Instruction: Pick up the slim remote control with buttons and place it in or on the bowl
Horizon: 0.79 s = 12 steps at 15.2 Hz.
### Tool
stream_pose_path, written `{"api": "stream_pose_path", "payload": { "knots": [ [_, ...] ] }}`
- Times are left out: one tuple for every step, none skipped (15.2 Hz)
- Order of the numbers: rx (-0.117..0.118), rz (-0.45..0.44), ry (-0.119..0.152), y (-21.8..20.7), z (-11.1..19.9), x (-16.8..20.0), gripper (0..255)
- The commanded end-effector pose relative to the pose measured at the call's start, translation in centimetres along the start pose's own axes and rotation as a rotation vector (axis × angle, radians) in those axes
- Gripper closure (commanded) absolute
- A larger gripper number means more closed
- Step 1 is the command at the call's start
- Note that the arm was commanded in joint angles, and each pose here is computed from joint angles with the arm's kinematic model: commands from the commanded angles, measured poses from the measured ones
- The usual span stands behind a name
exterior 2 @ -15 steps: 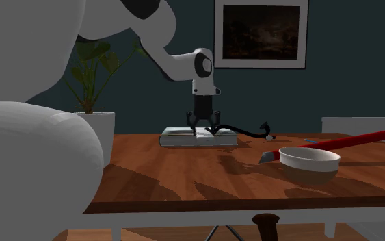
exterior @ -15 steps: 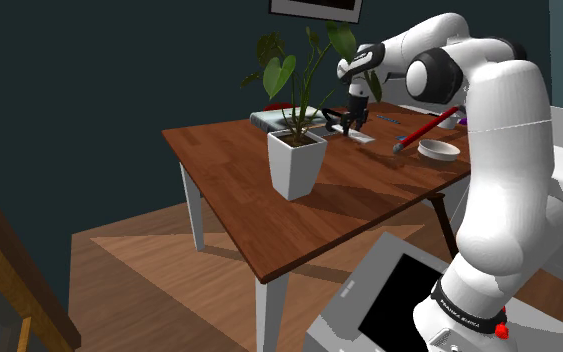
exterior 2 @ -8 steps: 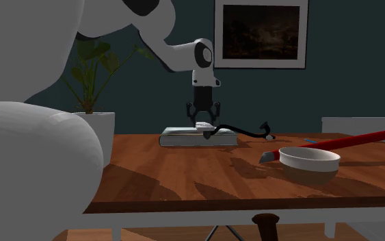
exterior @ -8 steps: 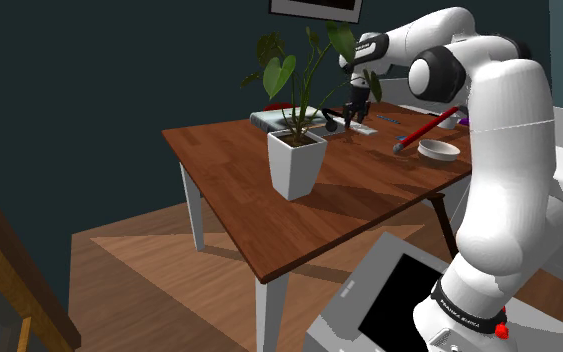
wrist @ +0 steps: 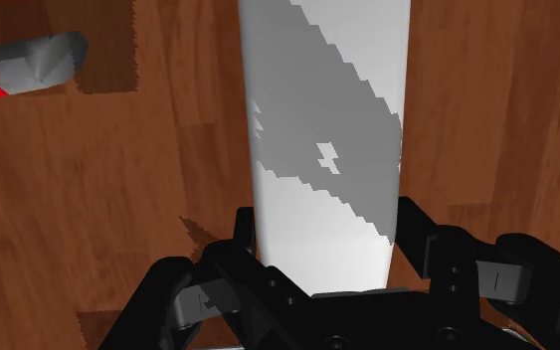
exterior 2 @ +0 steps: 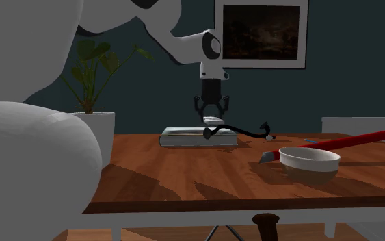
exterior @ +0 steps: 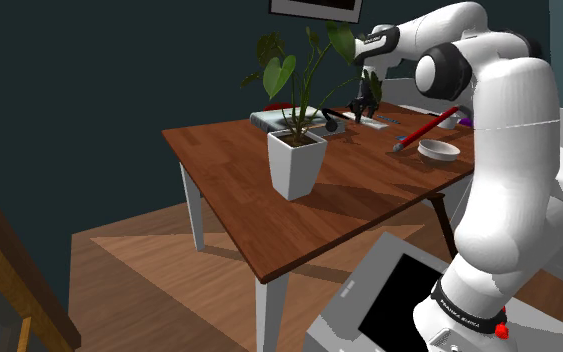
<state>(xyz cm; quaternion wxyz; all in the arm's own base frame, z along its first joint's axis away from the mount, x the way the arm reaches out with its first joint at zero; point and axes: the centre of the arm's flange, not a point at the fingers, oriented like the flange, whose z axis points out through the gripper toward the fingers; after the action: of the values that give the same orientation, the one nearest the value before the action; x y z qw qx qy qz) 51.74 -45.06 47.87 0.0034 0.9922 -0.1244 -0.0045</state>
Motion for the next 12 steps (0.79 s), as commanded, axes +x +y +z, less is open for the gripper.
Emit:
{"api": "stream_pose_path", "payload": {
  "knots": [
    [0.0, -0.001, 0.0, 1.9, 0.1, -2.0, 255],
    [0.0, -0.001, 0.0, 3.0, 0.1, -2.8, 255],
    [0.0, -0.001, 0.0, 4.0, 0.1, -3.7, 255],
    [0.0, -0.001, 0.0, 5.0, 0.1, -4.5, 255],
    [0.0, -0.001, 0.0, 6.0, 0.1, -5.3, 255],
    [0.0, -0.001, 0.0, 7.0, 0.1, -6.2, 255],
    [0.0, -0.001, 0.0, 8.0, 0.1, -7.0, 255],
    [0.0, -0.001, 0.0, 9.0, 0.1, -7.9, 255],
    [0.0, -0.001, 0.0, 10.1, 0.1, -8.7, 255],
    [0.0, -0.001, 0.0, 11.1, 0.1, -9.6, 255],
    [0.0, -0.001, 0.0, 12.1, 0.1, -10.4, 255],
    [0.0, -0.001, 0.0, 13.1, 0.2, -11.2, 255]
  ]
}}
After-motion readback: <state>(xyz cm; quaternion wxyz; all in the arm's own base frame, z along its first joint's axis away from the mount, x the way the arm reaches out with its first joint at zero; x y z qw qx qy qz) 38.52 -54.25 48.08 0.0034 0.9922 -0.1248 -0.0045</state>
